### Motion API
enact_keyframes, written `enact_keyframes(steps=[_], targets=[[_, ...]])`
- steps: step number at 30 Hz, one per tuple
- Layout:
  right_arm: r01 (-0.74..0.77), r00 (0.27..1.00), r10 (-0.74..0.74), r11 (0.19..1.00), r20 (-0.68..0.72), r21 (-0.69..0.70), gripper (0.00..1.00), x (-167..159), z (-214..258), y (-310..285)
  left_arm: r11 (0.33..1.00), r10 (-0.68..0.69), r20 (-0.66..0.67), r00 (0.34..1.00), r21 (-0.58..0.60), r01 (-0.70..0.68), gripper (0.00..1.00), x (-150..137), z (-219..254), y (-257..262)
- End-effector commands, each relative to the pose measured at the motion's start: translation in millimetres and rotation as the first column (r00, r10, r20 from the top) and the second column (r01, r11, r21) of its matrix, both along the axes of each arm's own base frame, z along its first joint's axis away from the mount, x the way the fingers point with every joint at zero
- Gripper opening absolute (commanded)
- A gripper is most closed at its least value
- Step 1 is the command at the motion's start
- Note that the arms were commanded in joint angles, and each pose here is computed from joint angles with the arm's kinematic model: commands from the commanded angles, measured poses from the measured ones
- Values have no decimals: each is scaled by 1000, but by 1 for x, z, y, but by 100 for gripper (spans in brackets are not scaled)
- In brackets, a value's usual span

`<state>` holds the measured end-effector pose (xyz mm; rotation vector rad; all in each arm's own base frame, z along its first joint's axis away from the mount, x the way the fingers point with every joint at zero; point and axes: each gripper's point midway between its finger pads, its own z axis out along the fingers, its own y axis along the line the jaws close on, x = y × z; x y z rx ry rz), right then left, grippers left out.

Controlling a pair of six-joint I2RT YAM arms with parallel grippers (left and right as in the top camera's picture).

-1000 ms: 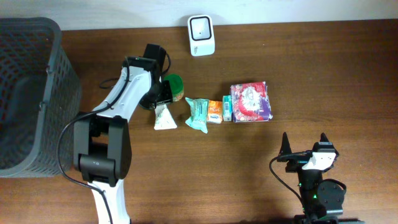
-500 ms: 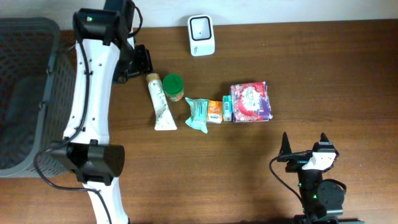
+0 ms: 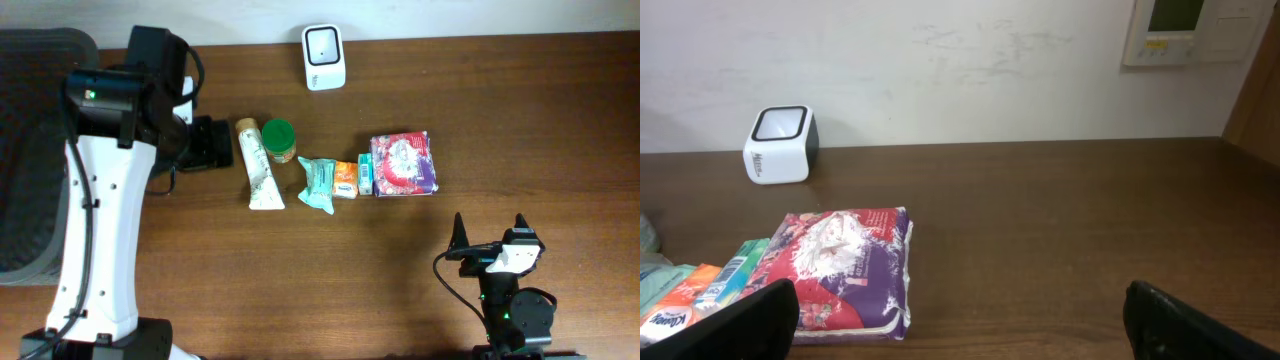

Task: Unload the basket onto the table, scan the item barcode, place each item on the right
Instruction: 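Withdraw the left gripper to the left side and hold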

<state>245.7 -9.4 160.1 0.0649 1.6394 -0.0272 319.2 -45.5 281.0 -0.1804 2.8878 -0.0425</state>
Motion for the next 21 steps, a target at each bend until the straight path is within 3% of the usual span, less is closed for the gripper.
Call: enact_keyframes(steps=[1, 5, 9, 18, 21], targets=[[8, 1000, -8, 1000, -5, 5, 98, 0, -4, -2, 995, 77, 27, 997, 61, -78, 99, 6, -7, 14], [8, 1000, -8, 1000, -5, 5, 99, 0, -4, -2, 981, 190, 137, 972, 10, -193, 99, 35, 0, 34], [8, 1000, -8, 1000, -5, 5, 98, 0, -4, -2, 955, 295, 105, 950, 4, -297, 99, 27, -4, 61], [0, 1000, 0, 1000, -2, 10, 99, 0, -3, 0, 955, 296, 87, 951, 9, -298, 99, 23, -5, 61], [-246, 969, 246, 954, 22, 171, 98, -3, 1, 44, 955, 296, 87, 951, 9, -298, 99, 23, -5, 61]])
